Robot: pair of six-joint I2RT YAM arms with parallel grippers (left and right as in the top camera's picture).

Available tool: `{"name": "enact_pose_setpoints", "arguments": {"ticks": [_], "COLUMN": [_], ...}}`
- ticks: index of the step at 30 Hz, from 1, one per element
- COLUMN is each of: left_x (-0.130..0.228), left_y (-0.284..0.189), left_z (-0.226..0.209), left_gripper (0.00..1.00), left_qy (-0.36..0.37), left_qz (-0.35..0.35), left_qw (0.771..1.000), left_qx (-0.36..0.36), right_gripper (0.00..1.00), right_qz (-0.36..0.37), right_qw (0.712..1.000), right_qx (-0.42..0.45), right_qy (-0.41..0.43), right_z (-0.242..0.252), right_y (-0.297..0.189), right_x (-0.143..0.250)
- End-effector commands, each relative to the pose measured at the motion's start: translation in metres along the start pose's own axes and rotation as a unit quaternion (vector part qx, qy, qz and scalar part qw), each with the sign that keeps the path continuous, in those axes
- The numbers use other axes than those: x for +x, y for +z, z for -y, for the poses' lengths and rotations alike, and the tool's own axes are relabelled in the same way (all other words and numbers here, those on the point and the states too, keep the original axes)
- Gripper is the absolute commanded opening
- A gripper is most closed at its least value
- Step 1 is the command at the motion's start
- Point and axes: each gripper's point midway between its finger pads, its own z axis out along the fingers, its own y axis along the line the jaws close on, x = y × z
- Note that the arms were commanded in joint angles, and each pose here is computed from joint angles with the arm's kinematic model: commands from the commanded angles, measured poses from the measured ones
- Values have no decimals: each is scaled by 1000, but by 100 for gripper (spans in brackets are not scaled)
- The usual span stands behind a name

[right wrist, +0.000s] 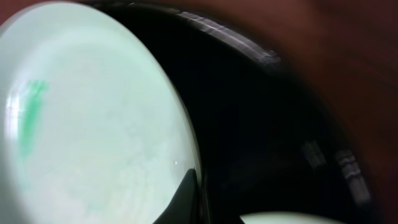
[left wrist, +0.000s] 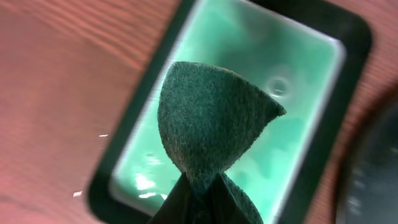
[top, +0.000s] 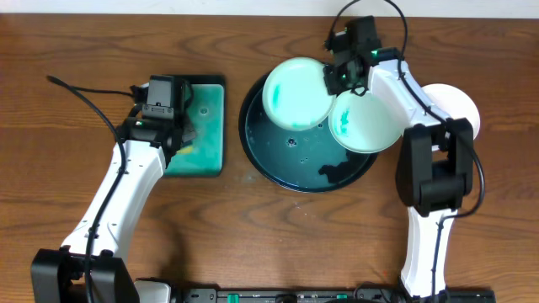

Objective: Clean dirty plates on tray and stack at the side
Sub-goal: 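Move right gripper to the top green plate and grasp its rim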

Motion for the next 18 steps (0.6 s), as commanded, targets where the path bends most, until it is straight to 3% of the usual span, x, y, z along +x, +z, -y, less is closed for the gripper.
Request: {"name": "enact_pose_setpoints", "arguments": {"ticks": [1, 9, 16, 18], "left_x": [6, 15, 19, 21], "left_y": [-1, -8, -11, -15], "left_z": [21, 51, 62, 73], "left_gripper": [7, 7, 7, 7], "left_qy": [18, 22, 29, 36], "left_qz": [-21, -48, -49, -49], "left_qw": [998, 988, 986, 982], "left_qx": [65, 145, 158, 176], "right_gripper": [1, 1, 1, 9], "right_qz": [-16, -67, -67, -66], "right_qw": [998, 997, 997, 997], "right_qx": [-56, -30, -32, -32], "right_qy": [-18, -16, -14, -14], "right_z": [-41, -36, -33, -33], "right_y": [-18, 2, 19, 22], "right_x": [5, 40, 56, 57]}}
